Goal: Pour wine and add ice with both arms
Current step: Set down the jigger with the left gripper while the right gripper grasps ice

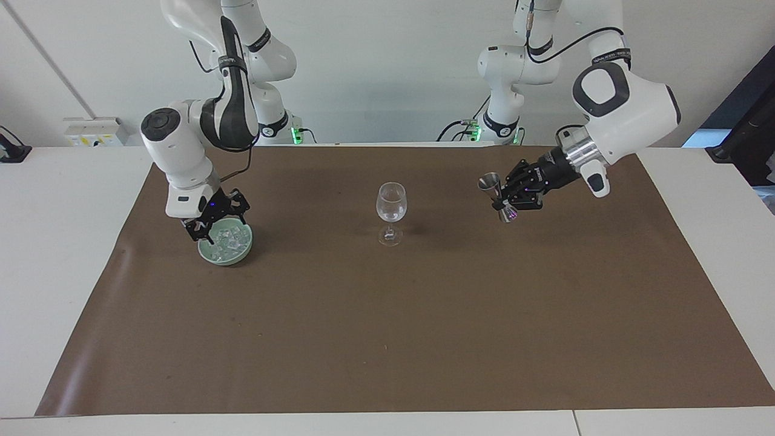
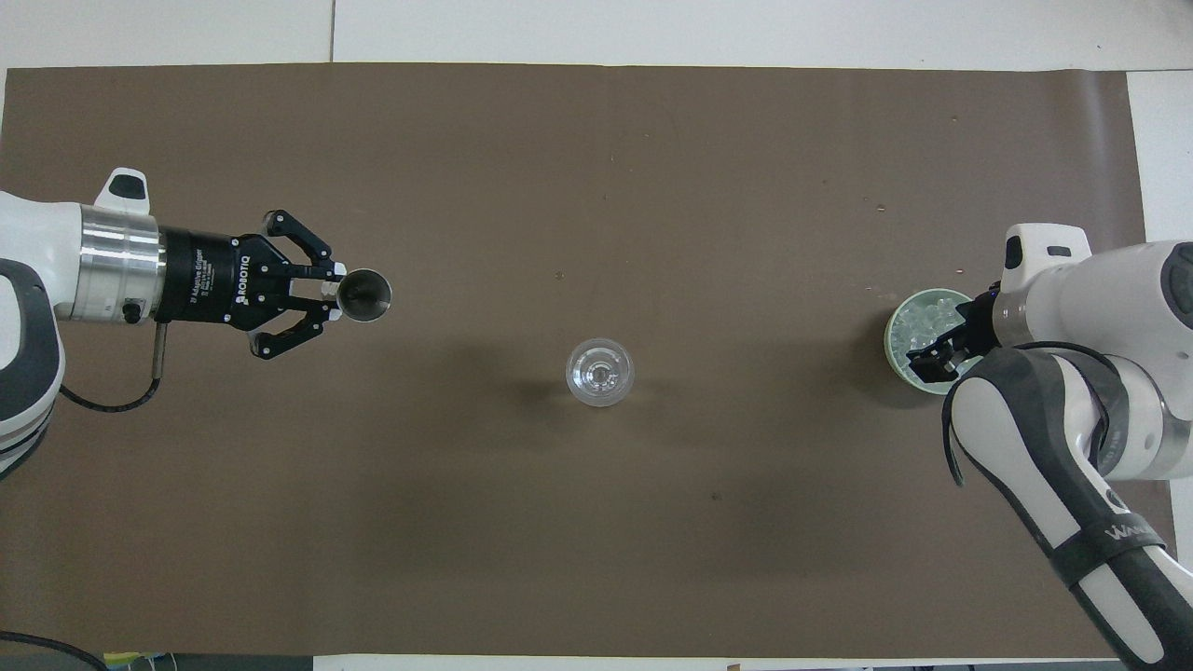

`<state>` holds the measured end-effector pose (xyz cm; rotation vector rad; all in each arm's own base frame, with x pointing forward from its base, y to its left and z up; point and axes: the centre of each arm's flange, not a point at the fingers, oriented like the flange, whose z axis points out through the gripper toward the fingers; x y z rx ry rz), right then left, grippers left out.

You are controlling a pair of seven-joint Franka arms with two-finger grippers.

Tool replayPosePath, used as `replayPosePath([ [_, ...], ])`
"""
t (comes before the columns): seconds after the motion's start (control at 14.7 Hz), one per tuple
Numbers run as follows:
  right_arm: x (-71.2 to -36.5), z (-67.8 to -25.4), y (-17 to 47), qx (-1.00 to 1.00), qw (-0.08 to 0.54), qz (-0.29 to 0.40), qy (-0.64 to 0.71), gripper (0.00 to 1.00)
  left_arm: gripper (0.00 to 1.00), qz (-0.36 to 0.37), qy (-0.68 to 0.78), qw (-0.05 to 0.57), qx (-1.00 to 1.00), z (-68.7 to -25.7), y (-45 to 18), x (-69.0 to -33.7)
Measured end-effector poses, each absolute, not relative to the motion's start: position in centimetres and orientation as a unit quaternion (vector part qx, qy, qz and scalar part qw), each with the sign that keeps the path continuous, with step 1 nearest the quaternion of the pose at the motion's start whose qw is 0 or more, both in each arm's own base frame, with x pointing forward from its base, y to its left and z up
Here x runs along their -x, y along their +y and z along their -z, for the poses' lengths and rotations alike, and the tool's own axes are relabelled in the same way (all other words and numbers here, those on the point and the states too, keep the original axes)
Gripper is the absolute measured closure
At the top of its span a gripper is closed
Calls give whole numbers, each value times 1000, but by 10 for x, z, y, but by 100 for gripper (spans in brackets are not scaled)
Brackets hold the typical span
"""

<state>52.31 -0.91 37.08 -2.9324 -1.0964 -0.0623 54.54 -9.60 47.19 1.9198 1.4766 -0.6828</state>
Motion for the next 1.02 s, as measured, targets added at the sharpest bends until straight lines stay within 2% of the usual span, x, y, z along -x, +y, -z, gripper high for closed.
replayPosePath([
  [0.07, -523, -370, -6, 935, 5, 20, -353, 21, 78, 276, 559, 324, -711, -456, -73, -549],
  [0.41, -523, -365, -9, 920, 5, 25, -391, 25, 78, 344, 566, 371, -651, -381, 3, -563],
  [0.61, -522, -362, -12, 917, 7, 31, -397, 32, 78, 370, 552, 398, -632, -334, 42, -581],
  [0.68, -521, -360, -13, 917, 7, 30, -397, 32, 78, 370, 553, 409, -624, -324, 56, -586],
  [0.75, -520, -357, -14, 918, 8, 27, -395, 37, 78, 371, 557, 422, -611, -318, 68, -589],
  [1.02, -519, -344, -22, 922, 15, 25, -386, 38, 78, 382, 552, 455, -585, -306, 99, -605],
])
